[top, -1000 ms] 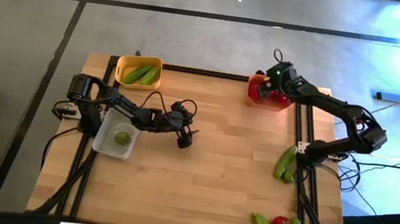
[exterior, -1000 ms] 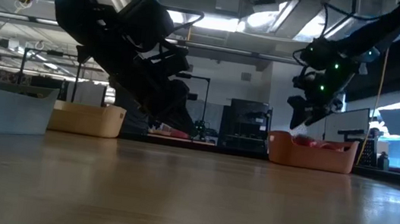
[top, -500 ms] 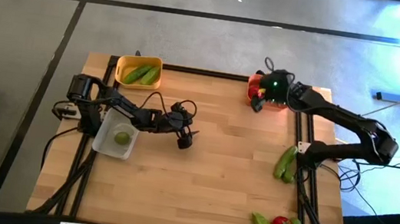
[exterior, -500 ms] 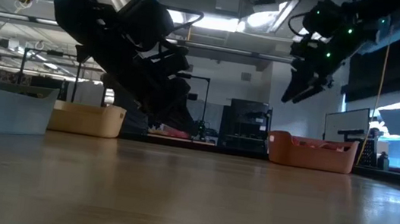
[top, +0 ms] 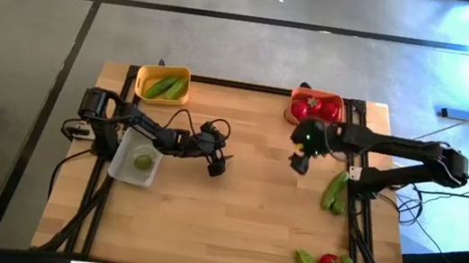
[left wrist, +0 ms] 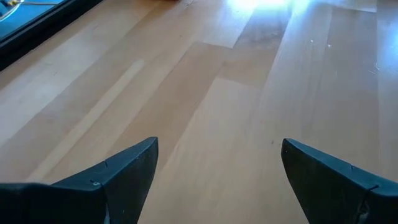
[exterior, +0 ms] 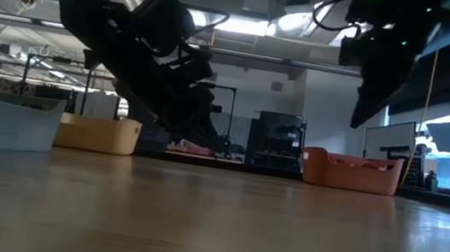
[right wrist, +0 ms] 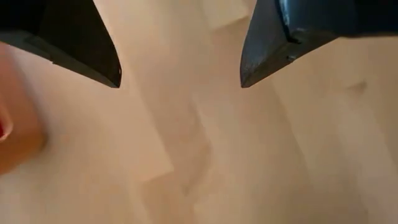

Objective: Sort produce into baskets
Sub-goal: Put the top green cucumber into the yellow bin

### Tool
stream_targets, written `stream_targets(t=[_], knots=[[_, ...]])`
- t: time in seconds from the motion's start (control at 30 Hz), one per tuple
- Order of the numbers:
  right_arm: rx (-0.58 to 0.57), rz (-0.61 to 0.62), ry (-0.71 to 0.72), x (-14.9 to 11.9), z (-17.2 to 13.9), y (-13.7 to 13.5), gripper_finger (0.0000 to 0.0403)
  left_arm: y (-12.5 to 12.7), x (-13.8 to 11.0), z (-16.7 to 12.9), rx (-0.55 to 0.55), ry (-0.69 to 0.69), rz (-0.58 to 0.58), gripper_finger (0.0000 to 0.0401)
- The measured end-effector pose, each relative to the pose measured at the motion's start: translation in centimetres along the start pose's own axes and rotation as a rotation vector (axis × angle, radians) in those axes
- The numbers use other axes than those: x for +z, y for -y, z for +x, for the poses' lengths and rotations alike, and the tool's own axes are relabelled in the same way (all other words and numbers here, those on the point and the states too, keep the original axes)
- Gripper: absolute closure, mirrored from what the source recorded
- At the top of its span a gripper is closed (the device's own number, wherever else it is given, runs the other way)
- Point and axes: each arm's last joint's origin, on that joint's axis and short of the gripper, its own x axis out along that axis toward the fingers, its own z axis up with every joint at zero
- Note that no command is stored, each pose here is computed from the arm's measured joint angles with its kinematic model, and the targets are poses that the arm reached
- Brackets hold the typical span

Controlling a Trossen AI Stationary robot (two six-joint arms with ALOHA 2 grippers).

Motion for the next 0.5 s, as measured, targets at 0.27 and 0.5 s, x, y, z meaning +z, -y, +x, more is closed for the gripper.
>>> stream_targets(t=[0.27, 0.5], knots=[[-0.033, 0.132, -0.181, -2.4, -0.3, -2.3, 0.0086, 0.0, 0.0, 0.0, 0.000, 0.000, -0.023, 0.0064], [-0.158, 0.260, -0.344, -4.5, -1.0, -2.7, 0.0086, 0.0, 0.0, 0.0, 0.000, 0.000, -0.026, 0.0064]])
